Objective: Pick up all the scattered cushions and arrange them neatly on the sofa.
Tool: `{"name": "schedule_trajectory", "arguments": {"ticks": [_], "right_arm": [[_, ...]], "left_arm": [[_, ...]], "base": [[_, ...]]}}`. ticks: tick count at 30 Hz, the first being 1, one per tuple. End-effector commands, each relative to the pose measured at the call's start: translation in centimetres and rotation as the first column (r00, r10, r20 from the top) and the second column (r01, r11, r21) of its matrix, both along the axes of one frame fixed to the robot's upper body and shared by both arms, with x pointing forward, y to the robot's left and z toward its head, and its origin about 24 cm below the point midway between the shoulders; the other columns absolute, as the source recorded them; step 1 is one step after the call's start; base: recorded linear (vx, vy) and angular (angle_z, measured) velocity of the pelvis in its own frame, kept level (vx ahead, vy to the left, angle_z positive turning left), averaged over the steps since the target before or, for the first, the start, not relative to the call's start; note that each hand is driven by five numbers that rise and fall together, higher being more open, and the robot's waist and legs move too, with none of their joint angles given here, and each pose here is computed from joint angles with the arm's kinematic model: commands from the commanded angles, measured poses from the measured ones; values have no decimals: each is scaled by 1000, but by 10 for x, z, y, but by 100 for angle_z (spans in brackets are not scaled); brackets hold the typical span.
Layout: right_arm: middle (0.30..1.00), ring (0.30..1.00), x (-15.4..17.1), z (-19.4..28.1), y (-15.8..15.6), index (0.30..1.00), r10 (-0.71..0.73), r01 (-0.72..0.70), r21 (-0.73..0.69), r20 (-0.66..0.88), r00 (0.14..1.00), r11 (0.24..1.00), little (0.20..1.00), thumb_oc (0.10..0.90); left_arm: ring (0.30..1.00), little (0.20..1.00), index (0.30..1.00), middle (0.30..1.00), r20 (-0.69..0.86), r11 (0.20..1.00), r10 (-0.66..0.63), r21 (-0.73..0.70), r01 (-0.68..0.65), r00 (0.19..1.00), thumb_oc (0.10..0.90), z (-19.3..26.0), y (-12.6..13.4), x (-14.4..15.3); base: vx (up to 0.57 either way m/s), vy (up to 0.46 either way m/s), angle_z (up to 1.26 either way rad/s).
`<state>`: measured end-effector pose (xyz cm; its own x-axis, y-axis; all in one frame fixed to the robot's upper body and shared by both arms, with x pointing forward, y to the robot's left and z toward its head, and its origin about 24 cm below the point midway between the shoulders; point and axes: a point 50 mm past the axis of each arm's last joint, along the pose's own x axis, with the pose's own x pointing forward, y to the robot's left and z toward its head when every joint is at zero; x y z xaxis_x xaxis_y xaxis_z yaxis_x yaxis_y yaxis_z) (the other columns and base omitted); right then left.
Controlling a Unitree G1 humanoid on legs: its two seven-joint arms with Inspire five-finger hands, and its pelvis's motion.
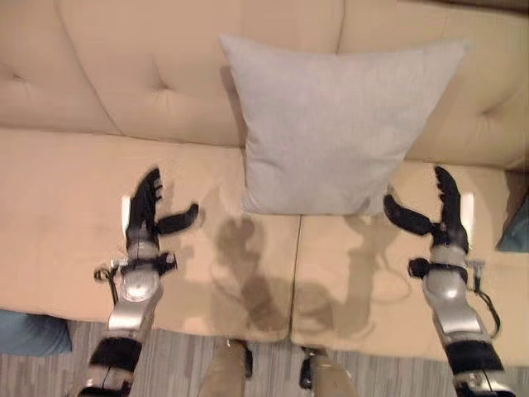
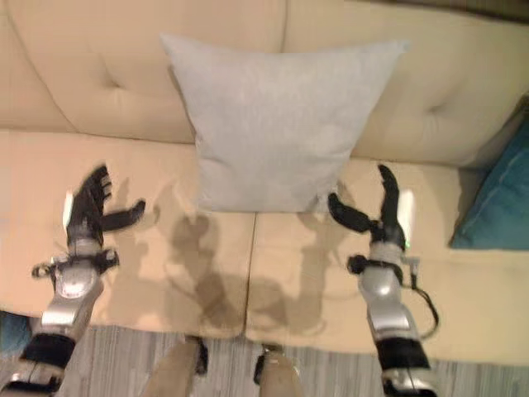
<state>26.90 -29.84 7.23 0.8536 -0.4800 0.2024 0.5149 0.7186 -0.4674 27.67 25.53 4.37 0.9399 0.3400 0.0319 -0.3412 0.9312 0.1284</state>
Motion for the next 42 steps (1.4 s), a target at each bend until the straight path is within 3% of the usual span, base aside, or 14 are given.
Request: {"name": "schedule_trajectory", "arguments": {"ticks": [1,12,18,22,29,33,36,37,38,42], "right_arm": [[900,900,-17,6,-8,900,-16,22,-84,65,998,996,900,800],[900,900,-21,24,-24,900,-110,129,-117,154,982,985,900,800],[900,900,-29,2,-31,900,-136,140,-101,45,990,985,900,800],[900,900,-40,-24,-35,900,-129,121,-86,-91,987,989,900,800],[900,900,-64,-78,-28,900,-63,72,14,-339,939,997,900,800],[900,900,-70,-98,-21,900,-47,82,73,-398,916,994,900,800],[900,900,-68,-118,-1,900,14,78,187,-444,896,979,900,800],[900,900,-67,-118,0,900,14,77,188,-443,896,979,900,800],[900,900,-69,-126,7,900,42,71,223,-463,886,972,900,800],[900,900,-73,-133,9,900,35,92,238,-484,874,967,900,800]], "left_arm": [[900,900,900,900,66,999,-31,29,29,997,800,5,4,-13],[900,900,900,900,181,995,19,-96,-2,983,800,15,-3,-17],[900,900,900,900,126,995,15,-96,-3,992,800,4,-4,-19],[900,900,900,900,34,998,10,-63,-8,999,800,-13,3,-30],[900,900,900,900,-272,998,37,-37,-49,962,800,-73,20,-68],[900,900,900,900,-420,997,49,-32,-69,906,800,-103,21,-88],[900,900,900,900,-620,984,78,-79,-160,781,800,-147,17,-132],[900,900,900,900,-619,984,78,-78,-160,781,800,-147,17,-132],[900,900,900,900,-698,982,74,-72,-173,712,800,-163,12,-149],[900,900,900,900,-730,987,60,-58,-148,681,800,-169,6,-152]], "base": [[-17,-33,-5],[-100,-20,-4],[0,-10,-14],[33,-46,8],[21,-76,28],[-159,-45,33],[-268,41,21],[-139,196,6],[-79,149,4],[-66,187,23]]}}
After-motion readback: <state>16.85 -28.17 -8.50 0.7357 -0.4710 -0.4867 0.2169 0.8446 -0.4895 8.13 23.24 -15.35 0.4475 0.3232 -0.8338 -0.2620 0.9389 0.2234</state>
